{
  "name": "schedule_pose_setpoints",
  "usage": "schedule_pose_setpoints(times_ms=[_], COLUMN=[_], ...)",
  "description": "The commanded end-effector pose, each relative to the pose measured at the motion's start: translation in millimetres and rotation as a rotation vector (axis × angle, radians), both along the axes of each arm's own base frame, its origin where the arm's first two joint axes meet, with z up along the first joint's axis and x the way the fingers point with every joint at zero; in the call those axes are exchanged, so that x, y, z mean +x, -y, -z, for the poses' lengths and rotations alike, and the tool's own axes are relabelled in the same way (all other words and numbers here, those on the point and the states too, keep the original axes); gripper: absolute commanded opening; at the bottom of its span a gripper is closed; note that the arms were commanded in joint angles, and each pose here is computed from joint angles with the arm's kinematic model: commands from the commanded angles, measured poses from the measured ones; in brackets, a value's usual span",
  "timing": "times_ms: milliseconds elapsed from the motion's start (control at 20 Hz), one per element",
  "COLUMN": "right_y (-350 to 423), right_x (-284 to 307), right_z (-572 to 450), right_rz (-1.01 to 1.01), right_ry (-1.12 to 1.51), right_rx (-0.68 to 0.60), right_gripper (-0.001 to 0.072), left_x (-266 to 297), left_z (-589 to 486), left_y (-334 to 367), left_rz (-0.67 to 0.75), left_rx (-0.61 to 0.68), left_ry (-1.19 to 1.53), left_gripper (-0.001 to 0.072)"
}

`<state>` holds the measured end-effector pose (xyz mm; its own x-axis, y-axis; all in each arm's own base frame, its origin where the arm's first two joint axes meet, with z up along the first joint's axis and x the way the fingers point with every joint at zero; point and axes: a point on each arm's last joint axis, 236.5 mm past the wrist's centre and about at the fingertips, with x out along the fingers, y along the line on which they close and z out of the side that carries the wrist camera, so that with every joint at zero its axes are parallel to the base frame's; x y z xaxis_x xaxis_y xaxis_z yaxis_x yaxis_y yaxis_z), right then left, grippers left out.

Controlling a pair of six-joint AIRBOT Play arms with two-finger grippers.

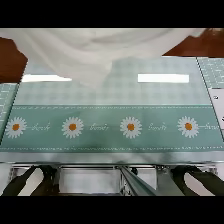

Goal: Fold the shirts.

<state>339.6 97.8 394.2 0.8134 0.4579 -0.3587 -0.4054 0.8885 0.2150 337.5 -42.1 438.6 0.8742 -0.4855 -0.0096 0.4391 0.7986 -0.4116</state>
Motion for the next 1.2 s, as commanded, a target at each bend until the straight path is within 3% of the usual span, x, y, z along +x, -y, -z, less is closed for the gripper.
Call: schedule_pose_setpoints(times_ms=[0,300,650,850,1150], right_y=[22.8,47.3,33.5,59.7,98.0], right_x=[-91.4,-177.0,-177.4,-151.8,-68.9], right_z=[-43.3,33.9,260.2,365.8,426.3], right_rz=[0.104,0.202,0.148,0.281,0.365], right_ry=[0.137,-0.114,-0.662,-0.847,-0.969], right_rx=[-0.124,-0.197,-0.115,-0.131,-0.249], right_gripper=[0.0021,0.0021,0.0021,0.0022,0.0022], left_x=[-49.2,-81.2,-17.8,32.0,77.8], left_z=[-65.8,-49.9,152.8,269.0,354.6], left_y=[-17.4,-18.8,9.7,8.4,51.9], left_rz=[-0.199,-0.341,-0.116,-0.11,0.024], left_rx=[0.112,0.327,0.457,0.369,0.162], left_ry=[0.158,0.104,-0.405,-0.663,-0.879], left_gripper=[0.0025,0.0025,0.0025,0.0025,0.0026])
